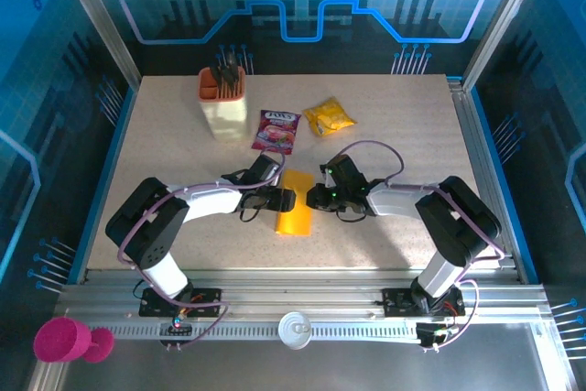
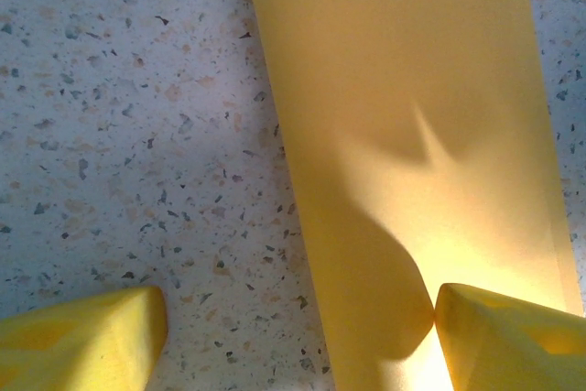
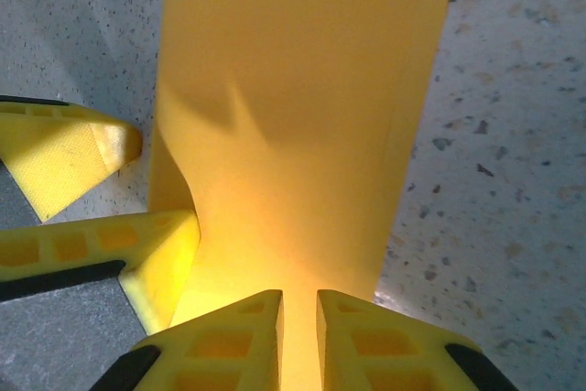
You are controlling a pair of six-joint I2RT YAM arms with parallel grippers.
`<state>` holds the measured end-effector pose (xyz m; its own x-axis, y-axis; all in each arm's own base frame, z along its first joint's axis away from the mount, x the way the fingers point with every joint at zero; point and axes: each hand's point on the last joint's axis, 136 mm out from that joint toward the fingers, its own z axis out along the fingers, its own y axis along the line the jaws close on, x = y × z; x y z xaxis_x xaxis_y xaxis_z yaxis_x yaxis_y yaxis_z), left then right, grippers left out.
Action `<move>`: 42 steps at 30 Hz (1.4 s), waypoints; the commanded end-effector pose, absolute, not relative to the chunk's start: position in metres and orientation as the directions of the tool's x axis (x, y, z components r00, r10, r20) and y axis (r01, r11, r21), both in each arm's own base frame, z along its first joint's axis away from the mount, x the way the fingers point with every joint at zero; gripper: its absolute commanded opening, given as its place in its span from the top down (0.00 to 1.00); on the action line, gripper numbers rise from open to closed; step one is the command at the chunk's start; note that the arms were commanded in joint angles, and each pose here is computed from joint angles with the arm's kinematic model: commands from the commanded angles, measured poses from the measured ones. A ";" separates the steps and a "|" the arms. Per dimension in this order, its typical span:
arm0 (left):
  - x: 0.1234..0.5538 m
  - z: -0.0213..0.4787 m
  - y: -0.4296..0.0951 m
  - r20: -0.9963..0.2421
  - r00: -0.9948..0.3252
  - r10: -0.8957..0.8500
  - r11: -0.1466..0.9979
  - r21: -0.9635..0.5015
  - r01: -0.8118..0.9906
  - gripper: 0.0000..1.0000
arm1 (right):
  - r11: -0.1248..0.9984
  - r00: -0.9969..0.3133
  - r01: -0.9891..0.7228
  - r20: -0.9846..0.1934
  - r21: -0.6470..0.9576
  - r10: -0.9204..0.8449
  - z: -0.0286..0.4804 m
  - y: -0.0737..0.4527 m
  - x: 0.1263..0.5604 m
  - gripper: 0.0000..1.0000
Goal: Fold a paper plane with a square sheet of paper (pick it up from the middle)
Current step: Hold the square sheet of paper at the center of the table.
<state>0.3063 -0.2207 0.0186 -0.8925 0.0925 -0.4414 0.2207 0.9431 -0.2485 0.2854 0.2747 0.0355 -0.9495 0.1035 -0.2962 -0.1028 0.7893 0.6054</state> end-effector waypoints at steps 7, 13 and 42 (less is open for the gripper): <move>0.282 0.001 -0.261 -0.370 -0.913 0.173 0.866 -0.384 0.320 0.21 | 0.778 -0.952 -0.114 -0.293 0.618 0.093 0.036 0.290 0.289 0.83; 0.282 0.004 -0.265 -0.371 -0.912 0.178 0.860 -0.392 0.327 0.21 | 0.775 -0.953 -0.114 -0.289 0.621 0.091 0.035 0.292 0.290 0.83; 0.296 0.042 -0.269 -0.398 -0.914 0.076 0.854 -0.447 0.265 0.19 | 0.867 -0.977 -0.021 -0.193 0.498 0.087 -0.010 0.269 0.276 0.91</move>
